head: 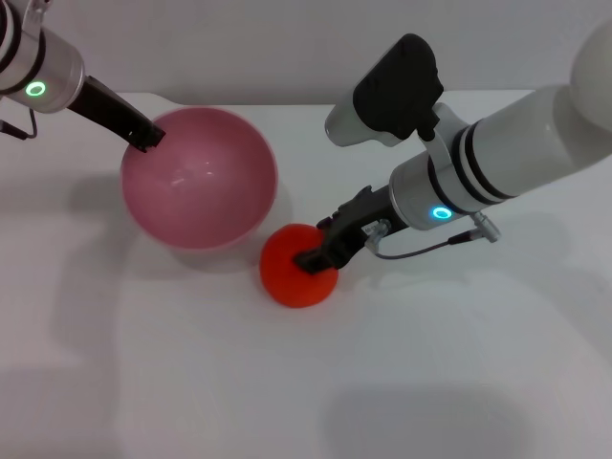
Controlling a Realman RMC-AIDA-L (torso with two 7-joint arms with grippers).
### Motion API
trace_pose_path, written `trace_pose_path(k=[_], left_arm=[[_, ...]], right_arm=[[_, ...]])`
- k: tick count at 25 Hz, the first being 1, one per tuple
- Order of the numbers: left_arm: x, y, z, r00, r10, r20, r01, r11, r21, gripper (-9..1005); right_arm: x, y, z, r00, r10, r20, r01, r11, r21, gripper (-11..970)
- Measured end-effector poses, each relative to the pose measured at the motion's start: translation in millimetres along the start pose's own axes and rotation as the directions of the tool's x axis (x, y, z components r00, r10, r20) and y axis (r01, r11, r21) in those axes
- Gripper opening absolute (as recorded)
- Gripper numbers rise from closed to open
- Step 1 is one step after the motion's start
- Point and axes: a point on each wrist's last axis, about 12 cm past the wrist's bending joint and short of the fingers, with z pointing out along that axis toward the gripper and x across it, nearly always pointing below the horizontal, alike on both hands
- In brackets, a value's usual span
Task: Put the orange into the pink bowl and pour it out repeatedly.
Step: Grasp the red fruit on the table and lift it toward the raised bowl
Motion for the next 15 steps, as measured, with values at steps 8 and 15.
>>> trace_pose_path(k=[8,15], left_arm=[[0.7,2.1,-0.7,1.0,0.01,-0.011,-0.01,1.0,-0.019,43],[-1.0,2.6,-2.2,1.0,0.014,-0.005,-0.014,1.0,-0.025,43]], right_arm=[[4.4,-0.1,4.5,0.998,0.064,0.007,-0.063,0.998,-0.03,598],[8.5,-1.2,6.6,0.996,0.091,-0.013,-0.092,0.995,-0.045,594]])
